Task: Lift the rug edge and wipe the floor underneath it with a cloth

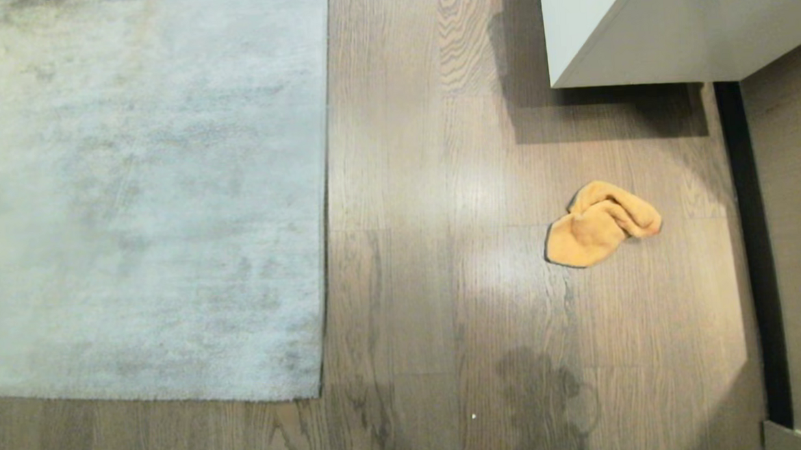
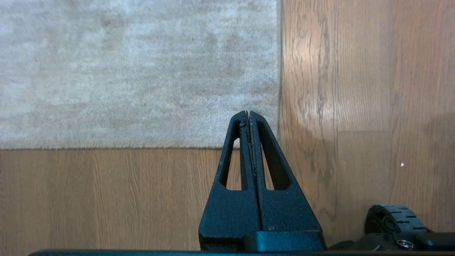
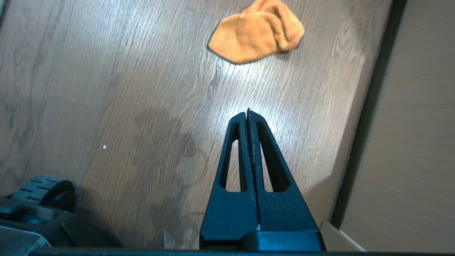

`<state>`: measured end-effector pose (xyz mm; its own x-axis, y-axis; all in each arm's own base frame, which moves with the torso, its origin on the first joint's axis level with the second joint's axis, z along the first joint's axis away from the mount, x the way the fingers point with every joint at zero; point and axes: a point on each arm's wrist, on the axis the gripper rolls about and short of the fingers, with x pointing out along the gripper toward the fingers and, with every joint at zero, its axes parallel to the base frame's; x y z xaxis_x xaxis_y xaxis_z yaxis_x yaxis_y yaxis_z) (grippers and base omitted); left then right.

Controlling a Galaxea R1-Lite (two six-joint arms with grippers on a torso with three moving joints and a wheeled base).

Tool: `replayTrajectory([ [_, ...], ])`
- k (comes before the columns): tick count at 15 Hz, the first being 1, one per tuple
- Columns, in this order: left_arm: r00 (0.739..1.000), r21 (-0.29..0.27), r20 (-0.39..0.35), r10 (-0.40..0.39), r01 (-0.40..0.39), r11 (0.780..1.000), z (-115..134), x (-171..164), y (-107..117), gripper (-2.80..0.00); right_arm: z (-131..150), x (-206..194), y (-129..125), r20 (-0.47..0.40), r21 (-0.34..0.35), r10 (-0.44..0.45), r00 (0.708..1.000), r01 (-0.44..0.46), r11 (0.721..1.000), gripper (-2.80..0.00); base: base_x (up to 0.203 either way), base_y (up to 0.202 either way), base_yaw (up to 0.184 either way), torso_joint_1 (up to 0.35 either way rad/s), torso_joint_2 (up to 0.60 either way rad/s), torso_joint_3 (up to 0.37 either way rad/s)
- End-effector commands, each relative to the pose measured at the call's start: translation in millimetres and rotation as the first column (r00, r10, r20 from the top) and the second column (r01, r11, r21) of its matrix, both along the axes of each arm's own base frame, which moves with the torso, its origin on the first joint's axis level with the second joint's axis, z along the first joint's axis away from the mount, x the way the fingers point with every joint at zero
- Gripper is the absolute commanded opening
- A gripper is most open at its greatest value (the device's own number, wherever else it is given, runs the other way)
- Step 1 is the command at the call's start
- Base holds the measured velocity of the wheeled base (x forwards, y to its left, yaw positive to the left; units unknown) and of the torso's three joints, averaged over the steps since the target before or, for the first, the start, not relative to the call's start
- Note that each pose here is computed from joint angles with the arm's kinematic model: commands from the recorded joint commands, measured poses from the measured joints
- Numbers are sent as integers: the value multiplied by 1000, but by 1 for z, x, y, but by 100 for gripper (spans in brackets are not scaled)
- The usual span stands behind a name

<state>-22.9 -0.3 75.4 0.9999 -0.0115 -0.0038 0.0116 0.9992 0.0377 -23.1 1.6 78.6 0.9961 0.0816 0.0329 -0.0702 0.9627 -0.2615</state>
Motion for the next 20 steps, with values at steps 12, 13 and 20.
replayTrajectory([
  [12, 1000, -1, 2, 1, -1, 1000, 0, 0, 0, -280, 0, 0, 0, -1, -2, 1, 1000, -1, 1000, -280, 0, 0, 0, 3, 1, 203],
  [13, 1000, 1, 2, 2, -2, 1000, 0, 0, 0, -280, 0, 0, 0, 1, -2, 1, 1000, -1, 1000, -280, 0, 0, 0, -2, 2, 208],
  [20, 1000, -1, 2, 2, -2, 1000, 0, 0, 0, -280, 0, 0, 0, -1, -2, 1, 1000, -1, 1000, -280, 0, 0, 0, 1, 4, 203],
])
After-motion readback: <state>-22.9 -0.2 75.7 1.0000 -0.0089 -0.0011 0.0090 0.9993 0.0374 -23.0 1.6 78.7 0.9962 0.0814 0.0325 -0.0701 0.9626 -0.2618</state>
